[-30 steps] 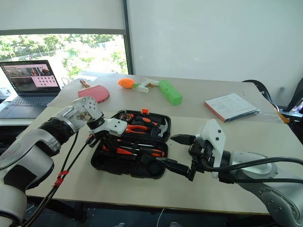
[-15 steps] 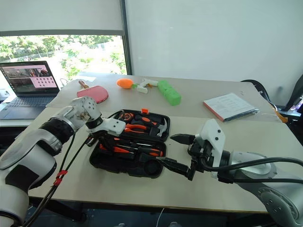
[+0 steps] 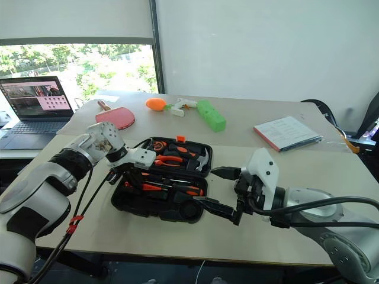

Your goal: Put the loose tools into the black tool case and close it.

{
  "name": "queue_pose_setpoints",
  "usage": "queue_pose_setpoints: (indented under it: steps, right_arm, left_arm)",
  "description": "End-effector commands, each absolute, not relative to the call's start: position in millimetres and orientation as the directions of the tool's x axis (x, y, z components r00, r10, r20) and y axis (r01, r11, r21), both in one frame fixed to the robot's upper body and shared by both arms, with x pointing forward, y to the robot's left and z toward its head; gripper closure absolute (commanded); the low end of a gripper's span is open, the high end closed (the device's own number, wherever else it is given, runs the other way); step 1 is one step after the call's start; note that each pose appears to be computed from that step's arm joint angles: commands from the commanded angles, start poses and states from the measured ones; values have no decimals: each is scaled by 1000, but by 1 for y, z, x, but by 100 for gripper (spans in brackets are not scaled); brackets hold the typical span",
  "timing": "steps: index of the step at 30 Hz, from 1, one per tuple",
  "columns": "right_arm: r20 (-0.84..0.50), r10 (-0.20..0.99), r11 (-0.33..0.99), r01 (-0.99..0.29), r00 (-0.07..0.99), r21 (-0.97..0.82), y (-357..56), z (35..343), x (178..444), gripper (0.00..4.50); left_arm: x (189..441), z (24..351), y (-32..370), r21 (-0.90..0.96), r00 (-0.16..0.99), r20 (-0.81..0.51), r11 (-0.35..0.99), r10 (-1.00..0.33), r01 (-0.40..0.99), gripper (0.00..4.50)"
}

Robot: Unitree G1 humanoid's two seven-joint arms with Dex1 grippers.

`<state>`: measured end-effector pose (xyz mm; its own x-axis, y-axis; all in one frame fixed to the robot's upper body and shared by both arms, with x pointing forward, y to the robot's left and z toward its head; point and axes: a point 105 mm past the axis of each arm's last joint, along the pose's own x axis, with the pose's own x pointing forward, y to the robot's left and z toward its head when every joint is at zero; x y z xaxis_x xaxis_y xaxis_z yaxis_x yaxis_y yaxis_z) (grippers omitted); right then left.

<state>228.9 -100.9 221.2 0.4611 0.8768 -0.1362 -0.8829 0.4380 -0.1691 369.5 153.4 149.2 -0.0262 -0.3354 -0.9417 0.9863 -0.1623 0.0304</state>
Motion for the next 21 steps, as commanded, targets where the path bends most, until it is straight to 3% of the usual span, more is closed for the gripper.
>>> queue_pose_setpoints:
  steps: [1, 6, 19, 21]
  right_arm:
    - [-99, 882, 435, -876, 461, -210, -99, 230, 228, 0]
    - [-97, 882, 434, -876, 461, -212, -99, 230, 229, 0]
    - [-94, 881, 437, -875, 463, -208, -98, 229, 228, 0]
    - [-94, 883, 434, -876, 460, -209, -97, 229, 228, 0]
  left_arm:
    - [368, 151, 157, 32, -28, -937, -166, -348, 986, 409]
    - [366, 152, 152, 59, -33, -938, -254, -345, 965, 409]
    - [369, 165, 148, 69, -25, -916, -216, -401, 974, 409]
    - [368, 166, 149, 66, -25, -910, -204, -414, 977, 442]
